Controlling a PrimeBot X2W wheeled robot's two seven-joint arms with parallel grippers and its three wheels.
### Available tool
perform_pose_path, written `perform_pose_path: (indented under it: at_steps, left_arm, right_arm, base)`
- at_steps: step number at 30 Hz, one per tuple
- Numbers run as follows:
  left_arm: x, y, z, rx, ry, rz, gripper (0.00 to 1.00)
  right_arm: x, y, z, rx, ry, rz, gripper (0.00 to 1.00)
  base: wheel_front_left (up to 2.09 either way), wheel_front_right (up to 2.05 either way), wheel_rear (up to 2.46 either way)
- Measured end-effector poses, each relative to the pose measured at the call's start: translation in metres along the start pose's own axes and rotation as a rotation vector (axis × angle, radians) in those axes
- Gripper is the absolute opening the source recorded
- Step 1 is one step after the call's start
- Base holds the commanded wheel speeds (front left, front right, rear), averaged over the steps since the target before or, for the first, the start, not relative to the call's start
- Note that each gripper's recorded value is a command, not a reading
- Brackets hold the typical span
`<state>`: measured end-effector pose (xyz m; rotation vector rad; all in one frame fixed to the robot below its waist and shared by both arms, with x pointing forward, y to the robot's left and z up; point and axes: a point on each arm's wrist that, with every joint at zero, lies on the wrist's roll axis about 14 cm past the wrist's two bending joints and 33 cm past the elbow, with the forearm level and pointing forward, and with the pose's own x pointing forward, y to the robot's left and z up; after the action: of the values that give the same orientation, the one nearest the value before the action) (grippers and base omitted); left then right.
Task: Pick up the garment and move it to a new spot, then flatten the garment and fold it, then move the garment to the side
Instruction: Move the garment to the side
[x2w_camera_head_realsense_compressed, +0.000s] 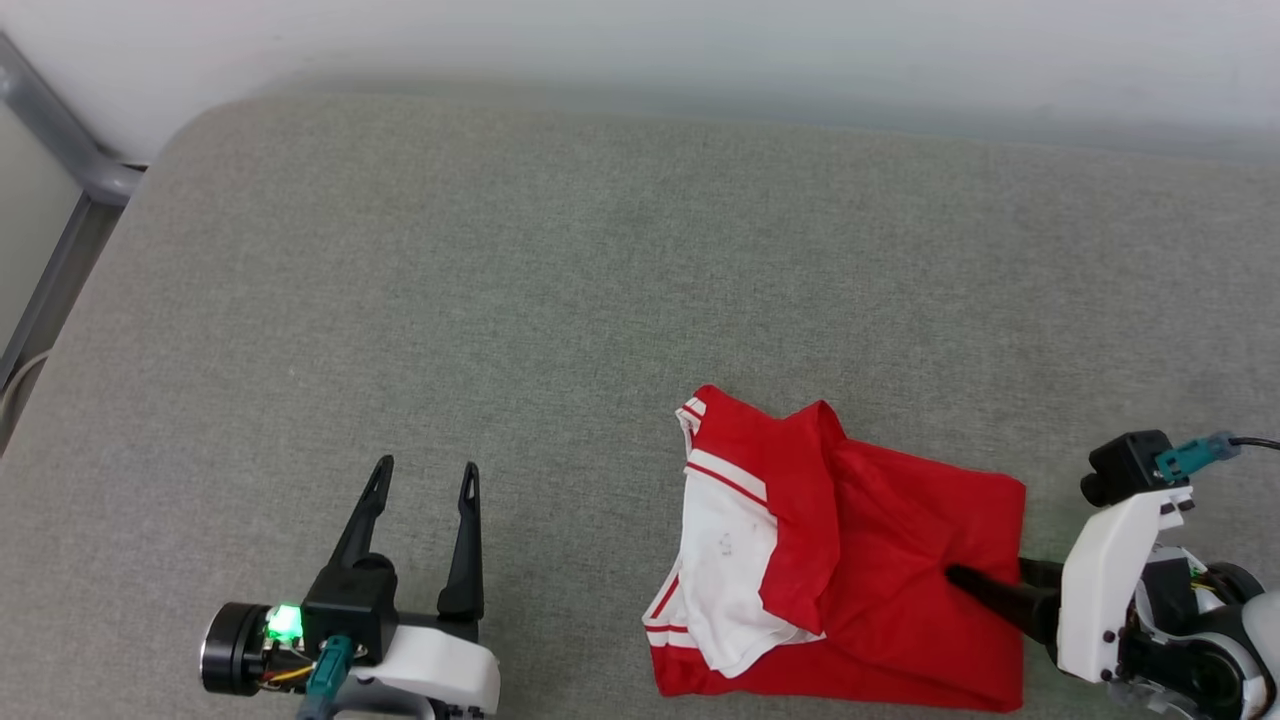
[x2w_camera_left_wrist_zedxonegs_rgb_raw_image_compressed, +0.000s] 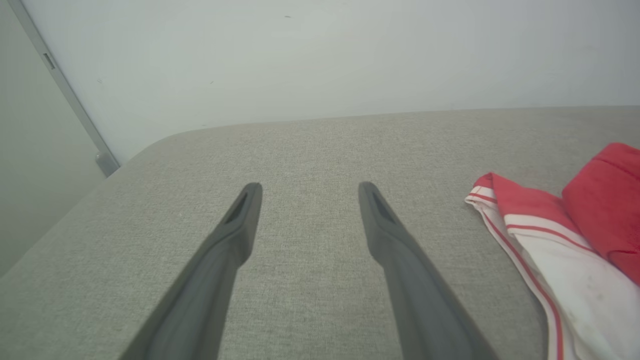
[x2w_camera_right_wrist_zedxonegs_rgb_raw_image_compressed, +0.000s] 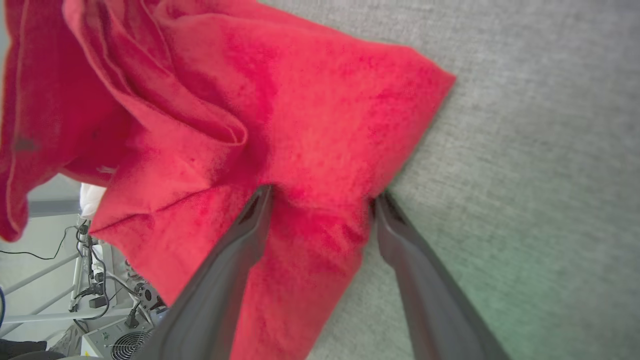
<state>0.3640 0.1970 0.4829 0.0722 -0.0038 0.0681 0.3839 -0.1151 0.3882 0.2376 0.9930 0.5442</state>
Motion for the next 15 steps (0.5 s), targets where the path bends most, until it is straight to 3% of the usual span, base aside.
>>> perform_pose_path:
  at_steps: [10,11,12,15]
  left_arm:
    - [0.005,0.007,-0.004,0.004,0.012,0.023,1.00]
    - [0.005,0.007,-0.004,0.004,0.014,0.024,1.00]
    - [0.005,0.008,-0.005,0.005,0.015,0.026,1.00]
    - [0.006,0.007,-0.005,0.000,0.017,0.027,1.00]
  right_arm:
    - [0.030,0.009,-0.014,-0.013,0.042,0.038,0.97]
    - [0.031,0.010,-0.015,-0.022,0.039,0.039,0.35]
    - [0.032,0.009,-0.015,-0.029,0.034,0.039,0.00]
    - [0.032,0.011,-0.010,-0.048,0.007,0.041,0.00]
  base:
    - [0.00,0.00,0.00]
    - [0.00,0.00,0.00]
    - [0.00,0.00,0.00]
    - [0.00,0.00,0.00]
